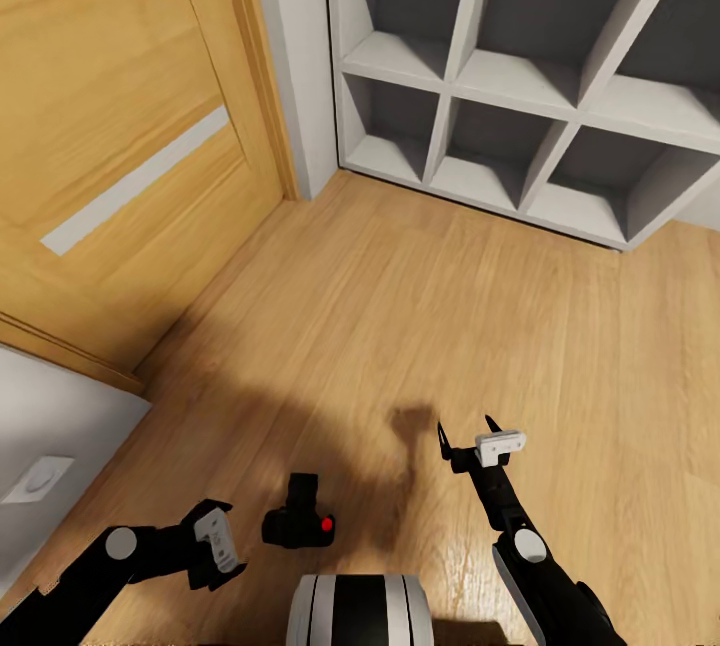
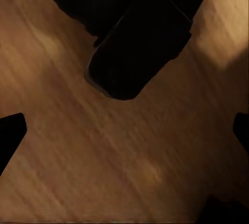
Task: Attach the digital camera to the camera tripod in the bedroom.
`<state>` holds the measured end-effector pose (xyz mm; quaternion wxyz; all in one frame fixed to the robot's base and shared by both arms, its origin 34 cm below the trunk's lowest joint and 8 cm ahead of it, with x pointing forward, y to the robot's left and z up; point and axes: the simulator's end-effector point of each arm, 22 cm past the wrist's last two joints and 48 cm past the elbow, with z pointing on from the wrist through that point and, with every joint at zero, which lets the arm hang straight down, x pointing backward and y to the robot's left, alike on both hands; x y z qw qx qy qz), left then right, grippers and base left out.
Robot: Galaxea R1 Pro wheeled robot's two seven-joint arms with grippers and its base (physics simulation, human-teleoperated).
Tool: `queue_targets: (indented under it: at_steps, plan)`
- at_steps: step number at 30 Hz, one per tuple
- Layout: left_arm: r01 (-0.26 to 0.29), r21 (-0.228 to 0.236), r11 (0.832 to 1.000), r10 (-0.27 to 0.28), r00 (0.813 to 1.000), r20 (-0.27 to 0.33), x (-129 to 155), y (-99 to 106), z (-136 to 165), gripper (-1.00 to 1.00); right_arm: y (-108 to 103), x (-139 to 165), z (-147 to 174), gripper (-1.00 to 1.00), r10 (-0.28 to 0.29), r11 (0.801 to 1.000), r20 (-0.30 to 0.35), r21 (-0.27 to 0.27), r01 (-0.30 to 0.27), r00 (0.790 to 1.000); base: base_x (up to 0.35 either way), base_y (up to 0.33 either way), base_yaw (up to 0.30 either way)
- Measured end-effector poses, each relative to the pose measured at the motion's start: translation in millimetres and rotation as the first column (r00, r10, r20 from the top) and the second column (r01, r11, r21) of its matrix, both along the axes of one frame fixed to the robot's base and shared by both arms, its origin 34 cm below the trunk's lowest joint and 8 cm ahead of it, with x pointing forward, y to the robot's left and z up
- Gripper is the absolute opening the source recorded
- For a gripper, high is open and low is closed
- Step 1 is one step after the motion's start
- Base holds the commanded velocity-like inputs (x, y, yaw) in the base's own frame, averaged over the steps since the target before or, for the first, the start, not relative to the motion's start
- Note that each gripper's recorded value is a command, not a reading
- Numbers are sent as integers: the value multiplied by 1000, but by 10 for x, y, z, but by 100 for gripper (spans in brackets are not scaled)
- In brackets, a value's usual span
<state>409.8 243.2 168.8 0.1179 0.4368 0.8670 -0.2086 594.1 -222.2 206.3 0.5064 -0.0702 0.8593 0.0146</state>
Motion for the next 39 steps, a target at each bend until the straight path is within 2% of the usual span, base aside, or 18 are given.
queue_targets:
  at_steps: [5, 9, 16, 21, 22, 34, 39]
  plan:
    - [80, 51, 995, -81, 997, 9, -53, 5, -99, 100, 0, -61, -111, 100, 0, 1000, -21, 0, 0, 1000, 0, 0, 0]
    - [98, 55, 994, -99, 995, 11, -62, -25, -133, 100, 0, -111, -197, 100, 0, 1000, -37, 0, 0, 999, 0, 0, 0]
    - [107, 51, 993, -108, 994, 0, -104, -56, -202, 100, 0, -199, -345, 100, 0, 1000, -66, 0, 0, 998, 0, 0, 0]
    - [114, 40, 993, -114, 993, 13, -55, -124, -196, 100, 0, -266, -450, 100, 0, 1000, -86, 0, 0, 996, 0, 0, 0]
    - [116, 34, 993, -118, 992, 34, 23, -164, -152, 100, 0, -278, -469, 100, 0, 1000, -90, 0, 0, 996, 0, 0, 0]
    - [92, 33, 995, -94, 995, 36, 85, -126, -234, 100, 0, -448, -716, 100, 0, 1000, -139, 0, 0, 990, 0, 0, 0]
    - [67, 38, 997, -70, 995, 70, 260, -61, -203, 100, 0, -521, -815, 100, 0, 1000, -159, 0, 0, 987, 0, 0, 0]
